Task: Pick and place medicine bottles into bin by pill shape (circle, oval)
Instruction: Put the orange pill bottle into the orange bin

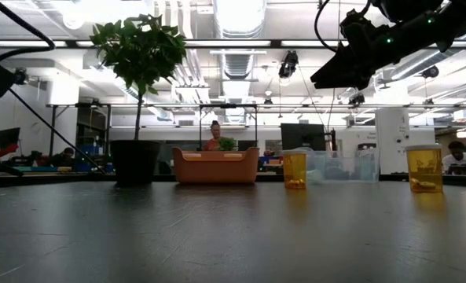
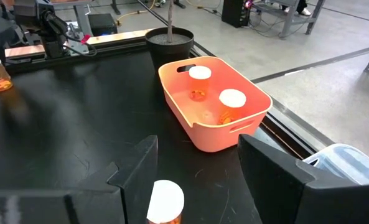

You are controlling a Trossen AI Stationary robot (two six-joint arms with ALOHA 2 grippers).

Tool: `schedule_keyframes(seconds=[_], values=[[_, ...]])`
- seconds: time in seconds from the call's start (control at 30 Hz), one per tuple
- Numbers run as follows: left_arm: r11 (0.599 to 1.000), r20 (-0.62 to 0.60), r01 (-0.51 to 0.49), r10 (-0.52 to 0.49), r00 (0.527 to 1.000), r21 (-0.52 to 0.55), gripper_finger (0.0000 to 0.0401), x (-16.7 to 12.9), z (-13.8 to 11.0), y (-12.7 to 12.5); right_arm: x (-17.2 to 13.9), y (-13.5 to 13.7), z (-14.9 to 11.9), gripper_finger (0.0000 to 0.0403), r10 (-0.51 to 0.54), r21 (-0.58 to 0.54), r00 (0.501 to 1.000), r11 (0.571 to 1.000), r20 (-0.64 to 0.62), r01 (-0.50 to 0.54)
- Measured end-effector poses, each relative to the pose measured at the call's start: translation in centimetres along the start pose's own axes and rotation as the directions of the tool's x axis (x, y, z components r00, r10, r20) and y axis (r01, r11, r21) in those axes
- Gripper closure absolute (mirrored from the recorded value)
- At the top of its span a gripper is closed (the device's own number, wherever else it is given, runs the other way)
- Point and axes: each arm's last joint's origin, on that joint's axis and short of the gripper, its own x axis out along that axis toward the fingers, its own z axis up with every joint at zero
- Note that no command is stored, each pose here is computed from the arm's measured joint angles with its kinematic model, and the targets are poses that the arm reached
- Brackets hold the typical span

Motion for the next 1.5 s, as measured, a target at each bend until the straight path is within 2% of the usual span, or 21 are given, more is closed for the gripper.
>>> schedule_keyframes(seconds=[0.1, 0.33, 0.53, 0.8, 1.03, 1.3, 1.5], values=[[1.000, -0.001, 0.006, -0.006, 1.000, 0.014, 0.0140, 0.0, 0.0, -0.1, 0.0, 0.0, 0.0, 0.0188, 0.000, 0.000, 1.000, 1.000, 0.000, 0.000], [0.999, -0.003, 0.017, -0.017, 1.000, 0.033, 0.0216, -0.2, -0.1, -0.2, 0.0, 0.0, 0.0, 0.0188, 0.000, 0.000, 1.000, 1.000, 0.000, 0.000], [0.998, -0.009, 0.059, -0.058, 0.998, 0.024, 0.0216, -1.1, -0.1, -0.8, 0.0, 0.0, 0.0, 0.0188, 0.000, -0.005, 1.000, 1.000, 0.000, 0.000], [0.978, -0.010, 0.205, -0.204, 0.979, 0.028, 0.0208, -5.2, 1.1, -3.8, 0.0, 0.0, 0.3, 0.0188, 0.000, -0.009, 1.000, 1.000, 0.008, 0.000], [0.960, 0.021, 0.225, -0.232, 0.973, 0.165, 0.0205, -7.1, 4.6, -8.4, 0.0, 0.0, 0.4, 0.0188, 0.000, -0.019, 1.000, 1.000, 0.013, 0.001], [0.897, 0.060, 0.231, -0.272, 0.960, 0.378, 0.0204, -9.5, 9.8, -14.0, 0.0, 0.0, 0.4, 0.0188, 0.000, -0.026, 1.000, 1.000, 0.013, 0.001], [0.866, 0.120, 0.163, -0.247, 0.962, 0.472, 0.0203, -12.4, 13.4, -16.3, 0.0, 0.0, 0.4, 0.0188, 0.000, -0.031, 1.000, 1.000, 0.013, 0.001]])
